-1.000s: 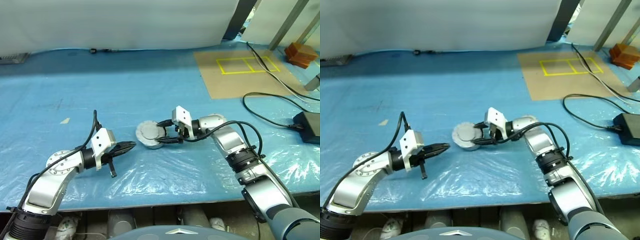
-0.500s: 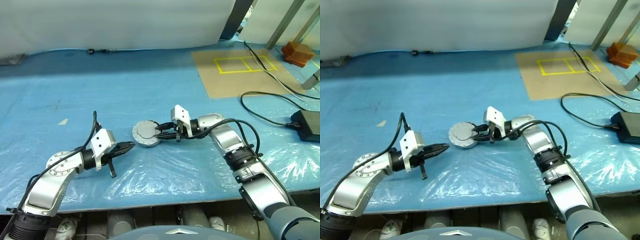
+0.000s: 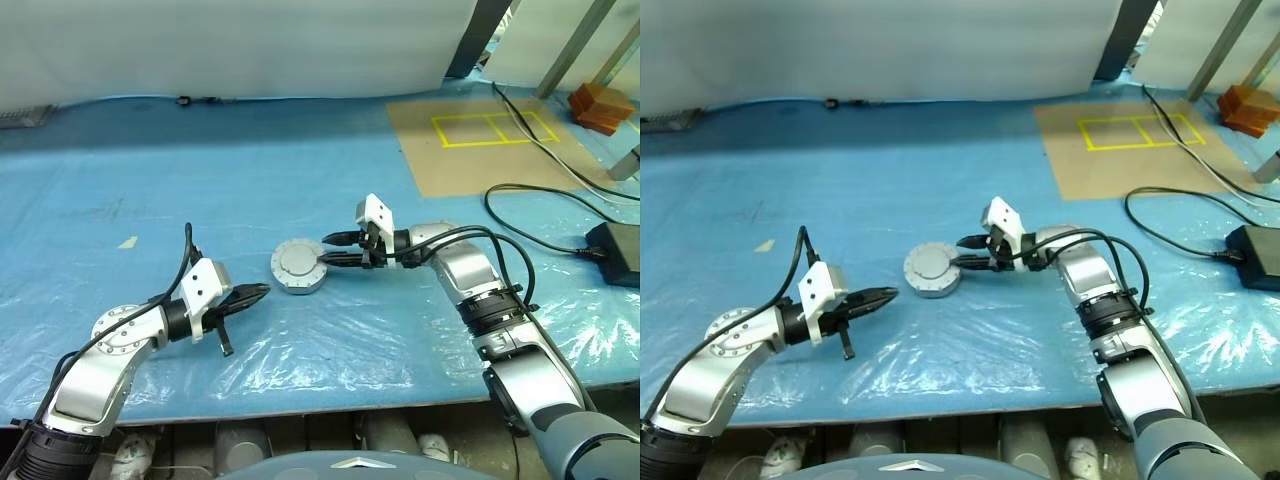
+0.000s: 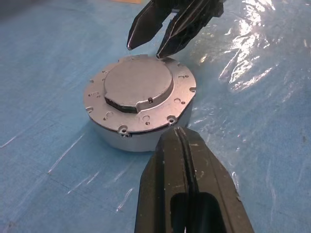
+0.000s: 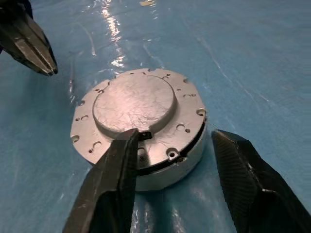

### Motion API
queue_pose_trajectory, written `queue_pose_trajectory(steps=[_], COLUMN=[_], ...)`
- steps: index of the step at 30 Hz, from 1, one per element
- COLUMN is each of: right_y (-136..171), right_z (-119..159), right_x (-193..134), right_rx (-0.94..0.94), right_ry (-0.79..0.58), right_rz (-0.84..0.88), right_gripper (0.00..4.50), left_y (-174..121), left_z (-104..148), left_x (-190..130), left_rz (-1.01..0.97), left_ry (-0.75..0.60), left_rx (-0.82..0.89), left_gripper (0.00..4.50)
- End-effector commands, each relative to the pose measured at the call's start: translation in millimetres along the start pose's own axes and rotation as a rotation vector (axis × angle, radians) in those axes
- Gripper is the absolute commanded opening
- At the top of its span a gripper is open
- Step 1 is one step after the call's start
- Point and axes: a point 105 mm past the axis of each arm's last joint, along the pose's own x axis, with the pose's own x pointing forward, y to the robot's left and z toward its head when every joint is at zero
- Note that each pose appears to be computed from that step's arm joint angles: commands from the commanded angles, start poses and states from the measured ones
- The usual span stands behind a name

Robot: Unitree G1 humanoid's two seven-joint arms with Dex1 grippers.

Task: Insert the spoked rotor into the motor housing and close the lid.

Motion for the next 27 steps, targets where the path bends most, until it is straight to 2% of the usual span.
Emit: queue_pose_trajectory(steps=[1,3,9,11,14,21,27], right_y=[-1.3,1.7,17.7,27.9,33.1,20.7,16.9], right_z=[12.7,18.7,53.8,51.1,40.6,39.8,37.9], right_x=[-6.7,-6.9,-3.8,-0.5,10.2,37.7,44.3], right_rx=[0.020,0.033,-0.024,-0.063,-0.106,-0.202,-0.234], right_ry=[-0.060,-0.080,-0.143,-0.116,-0.074,-0.053,-0.049], right_rz=[-0.002,0.016,0.095,0.143,0.165,0.113,0.109], right_gripper=[3.44,4.09,4.09,4.09,4.47,4.47,4.47], left_y=[-1.0,-0.4,0.2,2.3,7.0,18.3,16.6], left_z=[10.3,10.0,10.2,12.2,15.7,13.6,12.4], left_x=[-1.7,-2.0,-2.1,-2.6,-5.2,-16.5,-19.3], left_rz=[-0.010,-0.008,-0.007,0.003,0.025,0.076,0.083], left_ry=[-0.026,-0.025,-0.024,-0.033,-0.046,-0.015,-0.005], left_rx=[0.028,0.027,0.023,0.018,0.011,0.030,0.031], left_gripper=[0.00,0.00,0.00,0.00,0.00,0.00,0.00])
